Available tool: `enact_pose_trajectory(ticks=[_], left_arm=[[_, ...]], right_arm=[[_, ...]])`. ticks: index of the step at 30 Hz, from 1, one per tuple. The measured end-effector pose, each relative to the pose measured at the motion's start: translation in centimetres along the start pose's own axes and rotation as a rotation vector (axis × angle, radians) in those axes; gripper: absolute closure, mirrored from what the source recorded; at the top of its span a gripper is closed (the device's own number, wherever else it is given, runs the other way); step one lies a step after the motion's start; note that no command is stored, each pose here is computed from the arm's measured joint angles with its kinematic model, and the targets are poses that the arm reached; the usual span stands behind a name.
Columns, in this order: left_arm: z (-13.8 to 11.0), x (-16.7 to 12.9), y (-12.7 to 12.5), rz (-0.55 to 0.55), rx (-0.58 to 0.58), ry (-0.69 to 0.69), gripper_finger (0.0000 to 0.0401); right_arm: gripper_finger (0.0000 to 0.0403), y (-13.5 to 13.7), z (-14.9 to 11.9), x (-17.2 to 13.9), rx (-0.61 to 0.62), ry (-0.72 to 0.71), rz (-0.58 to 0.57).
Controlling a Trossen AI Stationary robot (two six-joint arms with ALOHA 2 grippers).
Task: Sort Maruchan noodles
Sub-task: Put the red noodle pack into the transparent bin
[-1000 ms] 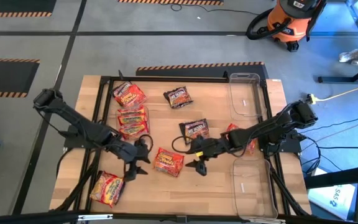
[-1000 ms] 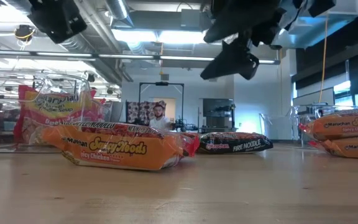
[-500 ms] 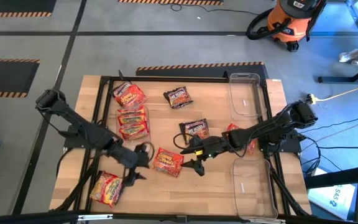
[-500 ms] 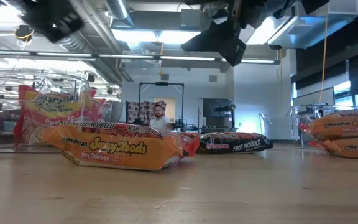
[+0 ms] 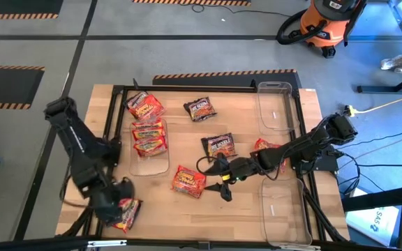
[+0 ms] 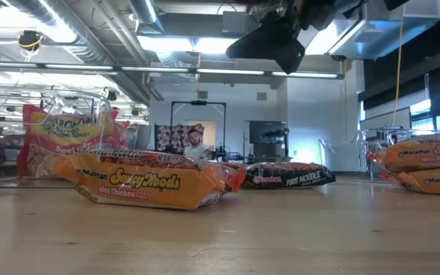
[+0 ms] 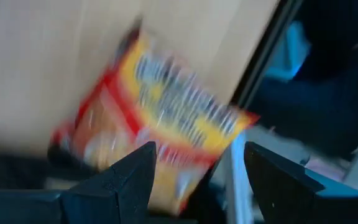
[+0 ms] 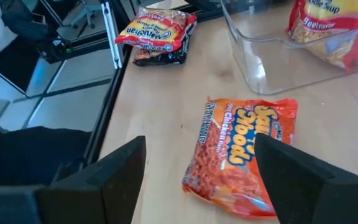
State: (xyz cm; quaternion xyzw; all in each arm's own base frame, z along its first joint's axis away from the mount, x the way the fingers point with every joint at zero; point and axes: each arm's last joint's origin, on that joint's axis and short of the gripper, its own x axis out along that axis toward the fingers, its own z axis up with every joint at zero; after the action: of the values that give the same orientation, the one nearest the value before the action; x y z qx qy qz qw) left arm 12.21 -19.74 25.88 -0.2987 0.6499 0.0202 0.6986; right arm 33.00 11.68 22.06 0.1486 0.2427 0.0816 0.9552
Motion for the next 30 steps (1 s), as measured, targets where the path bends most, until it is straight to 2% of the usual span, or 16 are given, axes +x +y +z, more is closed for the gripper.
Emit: enact_pose_trajectory(ticks=[6, 11, 16, 21, 23, 27, 30], left_arm=[[-3.3, 1.9, 1.7, 0.103, -0.078, 0.179, 0.0164], [-3.7, 3.1, 2.5, 0.105, -0.058, 0.198, 0.0164], [-2.7, 3.7, 2.0, 0.003, 0.036, 0.06, 0.0164], [-0.2, 3.6, 0.9, -0.097, 0.158, -0.178, 0.0164], [0.7, 3.5, 0.6, -0.123, 0.183, -0.214, 0.0164], [1.2, 3.5, 0.8, -0.134, 0.148, -0.07, 0.0164], [0.0, 3.6, 1.6, -0.062, 0.091, 0.094, 0.0164]], right_arm=[[0.0127, 0.0, 0.0, 0.0, -0.047, -0.001, -0.004], [0.0127, 0.0, 0.0, 0.0, -0.048, 0.003, 0.001], [0.0127, 0.0, -0.1, 0.0, -0.048, 0.007, -0.001], [0.0127, 0.0, 0.0, 0.0, -0.047, -0.007, -0.013], [0.0127, 0.0, 0.0, 0.0, -0.047, -0.008, -0.012], [0.0127, 0.0, 0.0, 0.0, -0.046, -0.005, -0.014], [0.0127, 0.0, 0.0, 0.0, -0.046, -0.005, -0.015]])
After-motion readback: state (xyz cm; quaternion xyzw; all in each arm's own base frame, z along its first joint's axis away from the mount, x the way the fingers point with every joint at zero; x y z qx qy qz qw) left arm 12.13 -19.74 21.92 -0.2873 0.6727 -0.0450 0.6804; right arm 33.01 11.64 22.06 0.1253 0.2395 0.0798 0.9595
